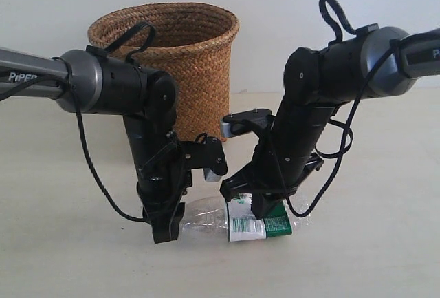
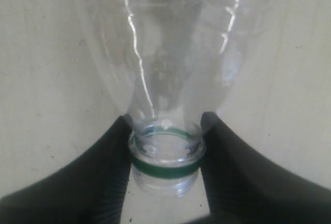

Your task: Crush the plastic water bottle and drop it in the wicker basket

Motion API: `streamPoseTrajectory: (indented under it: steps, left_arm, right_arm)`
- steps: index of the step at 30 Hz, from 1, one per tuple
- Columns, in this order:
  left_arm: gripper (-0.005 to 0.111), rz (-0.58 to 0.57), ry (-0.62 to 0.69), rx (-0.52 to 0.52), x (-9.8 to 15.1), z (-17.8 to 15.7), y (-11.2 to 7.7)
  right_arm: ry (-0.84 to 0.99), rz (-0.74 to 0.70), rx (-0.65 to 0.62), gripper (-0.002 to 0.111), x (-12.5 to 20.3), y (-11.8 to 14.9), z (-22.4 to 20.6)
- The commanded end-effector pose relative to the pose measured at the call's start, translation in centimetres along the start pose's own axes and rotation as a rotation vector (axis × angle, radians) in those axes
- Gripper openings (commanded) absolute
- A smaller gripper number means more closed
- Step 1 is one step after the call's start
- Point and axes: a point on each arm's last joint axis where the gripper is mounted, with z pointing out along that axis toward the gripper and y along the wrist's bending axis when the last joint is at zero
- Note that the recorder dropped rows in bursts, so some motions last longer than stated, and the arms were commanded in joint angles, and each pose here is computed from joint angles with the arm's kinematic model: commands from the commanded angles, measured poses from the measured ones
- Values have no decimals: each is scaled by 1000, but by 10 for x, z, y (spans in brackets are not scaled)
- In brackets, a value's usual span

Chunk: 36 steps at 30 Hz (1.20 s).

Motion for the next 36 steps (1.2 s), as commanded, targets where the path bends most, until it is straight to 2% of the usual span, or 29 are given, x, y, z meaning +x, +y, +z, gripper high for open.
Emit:
streamPoseTrajectory:
  steps: [1,10,17,24,29,36]
  left_arm:
    - [4,-4,24,29,3,1,-2]
    - [4,-4,24,29,3,1,-2]
    - [4,-4,24,29,3,1,-2]
    - [4,-4,24,29,3,1,-2]
    - [4,-4,24,29,3,1,-2]
    - [4,-4,24,29,3,1,-2]
  right_arm:
    - [73,-8,31,0,6,-7,23]
    - [47,48,53,0,3,-11,25]
    - [107,86,51,0,8,-15,45]
    - [72,78,55,0,4,-12,31]
    - [-6,19,102,0,3,-7,-13]
    - [-278,-64,177,0,12,12,-119]
